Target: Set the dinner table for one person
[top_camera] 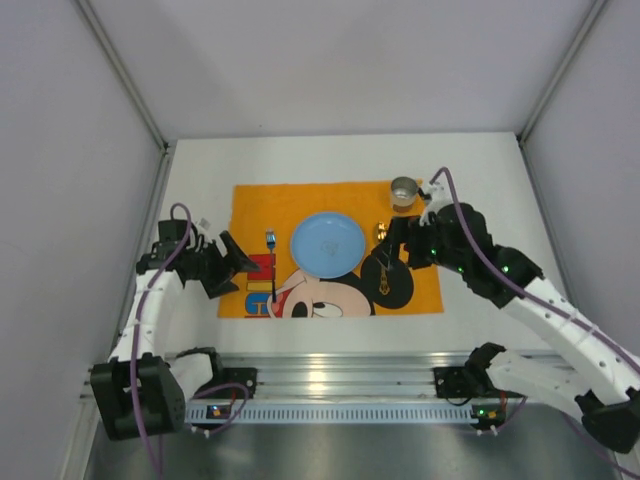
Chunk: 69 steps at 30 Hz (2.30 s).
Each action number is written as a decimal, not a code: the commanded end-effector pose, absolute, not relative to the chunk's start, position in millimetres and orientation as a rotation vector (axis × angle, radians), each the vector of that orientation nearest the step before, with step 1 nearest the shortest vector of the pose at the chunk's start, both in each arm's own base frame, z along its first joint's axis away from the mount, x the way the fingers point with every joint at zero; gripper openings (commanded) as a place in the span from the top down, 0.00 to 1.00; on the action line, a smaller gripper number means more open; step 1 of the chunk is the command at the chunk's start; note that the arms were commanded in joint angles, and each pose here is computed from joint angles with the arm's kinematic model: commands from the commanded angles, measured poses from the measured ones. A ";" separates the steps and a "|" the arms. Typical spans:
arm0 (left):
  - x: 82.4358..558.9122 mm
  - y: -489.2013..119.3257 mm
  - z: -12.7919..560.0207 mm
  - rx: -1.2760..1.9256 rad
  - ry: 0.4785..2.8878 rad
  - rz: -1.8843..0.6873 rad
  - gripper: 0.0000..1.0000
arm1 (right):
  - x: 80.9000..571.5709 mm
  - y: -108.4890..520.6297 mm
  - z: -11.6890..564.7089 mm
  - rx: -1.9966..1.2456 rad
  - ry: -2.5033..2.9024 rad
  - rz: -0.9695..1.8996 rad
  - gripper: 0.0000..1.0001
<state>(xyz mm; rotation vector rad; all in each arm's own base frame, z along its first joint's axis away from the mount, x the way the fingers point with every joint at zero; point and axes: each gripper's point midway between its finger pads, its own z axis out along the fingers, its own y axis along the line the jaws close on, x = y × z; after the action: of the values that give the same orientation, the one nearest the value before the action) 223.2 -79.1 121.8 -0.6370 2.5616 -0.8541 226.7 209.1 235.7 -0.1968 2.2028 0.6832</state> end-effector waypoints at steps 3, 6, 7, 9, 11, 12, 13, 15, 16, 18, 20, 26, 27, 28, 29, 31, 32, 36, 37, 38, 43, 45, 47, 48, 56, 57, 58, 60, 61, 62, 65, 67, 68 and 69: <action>262.1 -68.7 155.9 -0.616 2.491 -0.793 0.12 | 166.6 221.4 184.4 -0.210 2.380 0.920 0.01; 298.7 -34.2 169.8 -0.606 2.447 -0.462 0.07 | 158.1 219.4 198.3 -0.199 2.304 0.950 0.00; 316.2 -10.6 178.6 -0.620 2.405 -0.232 0.07 | 159.8 216.9 204.1 -0.192 2.273 0.941 0.00; 336.7 5.8 194.1 -0.538 2.305 -0.003 0.08 | 160.6 213.4 224.4 -0.203 2.201 0.949 0.00; 346.9 24.7 193.4 -0.472 2.188 0.180 0.08 | 163.2 209.0 237.7 -0.219 2.150 0.929 0.00; 370.7 22.7 219.9 -0.369 2.014 0.162 0.08 | 162.9 206.7 249.2 -0.227 2.115 0.931 0.00; 367.2 20.9 184.5 -0.308 2.016 0.165 0.08 | 162.7 205.2 252.2 -0.235 2.104 0.926 0.00; 387.1 8.4 203.6 -0.169 1.793 0.096 0.08 | 158.7 200.6 255.5 -0.272 2.084 0.913 0.00; 376.1 6.9 166.2 -0.141 1.821 0.096 0.08 | 157.7 198.0 254.5 -0.269 2.084 0.904 0.00; 381.3 -2.7 159.2 -0.114 1.747 0.034 0.07 | 153.7 191.3 252.3 -0.246 2.092 0.896 0.00; 376.4 -2.2 129.3 -0.135 1.793 0.030 0.08 | 149.7 184.9 252.9 -0.223 2.086 0.894 0.00; 390.2 -3.0 92.1 -0.117 1.795 0.038 0.13 | 141.3 164.5 256.2 -0.208 2.017 0.864 0.00; 393.6 -0.9 83.6 -0.110 1.850 0.064 0.13 | 138.0 160.0 262.0 -0.214 1.981 0.869 0.00; 400.1 2.5 88.6 -0.103 1.822 0.091 0.14 | 140.3 154.0 264.8 -0.198 1.961 0.841 0.00; 403.9 4.5 95.7 -0.112 1.775 0.099 0.12 | 140.3 150.4 266.2 -0.214 1.941 0.822 0.00; 395.6 10.4 77.0 -0.135 1.788 0.081 0.11 | 138.0 144.0 270.8 -0.233 1.897 0.806 0.00; 396.5 9.4 88.3 -0.128 1.723 0.061 0.11 | 138.0 141.5 271.9 -0.260 1.879 0.785 0.00; 386.7 5.9 83.1 -0.090 1.696 0.046 0.11 | 141.3 134.4 271.2 -0.270 1.856 0.733 0.00; 392.6 5.1 85.0 -0.093 1.705 0.041 0.13 | 144.1 132.8 269.1 -0.253 1.860 0.718 0.00; 394.2 5.6 86.5 -0.102 1.714 0.041 0.01 | 148.0 134.1 263.4 -0.235 1.874 0.710 0.00; 392.8 6.1 83.4 -0.100 1.722 0.046 0.01 | 168.2 137.7 251.8 -0.187 1.945 0.623 0.00; 392.1 5.8 83.2 -0.099 1.722 0.044 0.01 | 179.4 142.8 246.8 -0.191 1.997 0.568 0.00; 392.4 5.8 82.8 -0.099 1.724 0.044 0.01 | 196.0 144.1 253.6 -0.143 2.019 0.503 0.00; 392.4 5.8 82.8 -0.099 1.724 0.044 0.01 | 201.6 143.8 259.1 -0.119 2.016 0.482 0.00; 392.3 6.1 82.3 -0.100 1.725 0.046 0.01 | 246.8 174.1 312.7 -0.121 1.943 0.549 0.00; 392.4 5.8 82.8 -0.099 1.724 0.044 0.01 | 252.5 177.2 312.5 -0.113 1.957 0.545 0.00; 392.3 5.8 82.3 -0.099 1.725 0.045 0.01 | 258.6 178.6 311.0 -0.094 1.973 0.533 0.00; 392.4 6.1 82.8 -0.100 1.723 0.046 0.01 | 272.4 184.3 314.1 -0.074 1.980 0.515 0.00; 392.4 5.8 82.8 -0.099 1.724 0.044 0.01 | 277.6 183.0 315.7 -0.057 1.976 0.496 0.00; 392.4 6.1 82.9 -0.100 1.723 0.046 0.01 | 282.5 185.6 319.3 -0.060 1.972 0.490 0.00; 392.4 5.8 82.8 -0.099 1.724 0.044 0.01 | 288.7 179.1 325.3 -0.042 1.962 0.442 0.00; 392.3 5.8 82.3 -0.099 1.725 0.045 0.01 | 289.4 174.1 321.3 -0.035 1.970 0.417 0.00; 392.3 5.8 82.3 -0.099 1.725 0.045 0.01 | 288.6 171.9 320.6 -0.031 1.971 0.413 0.00; 392.3 6.1 82.3 -0.100 1.725 0.046 0.01 | 288.3 169.0 318.9 -0.026 1.971 0.401 0.00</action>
<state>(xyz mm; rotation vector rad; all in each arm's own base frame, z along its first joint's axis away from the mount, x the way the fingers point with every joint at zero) 379.5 7.6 56.4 -0.1089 1.8225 0.0611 283.3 182.9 285.4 -0.0777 2.0704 0.4162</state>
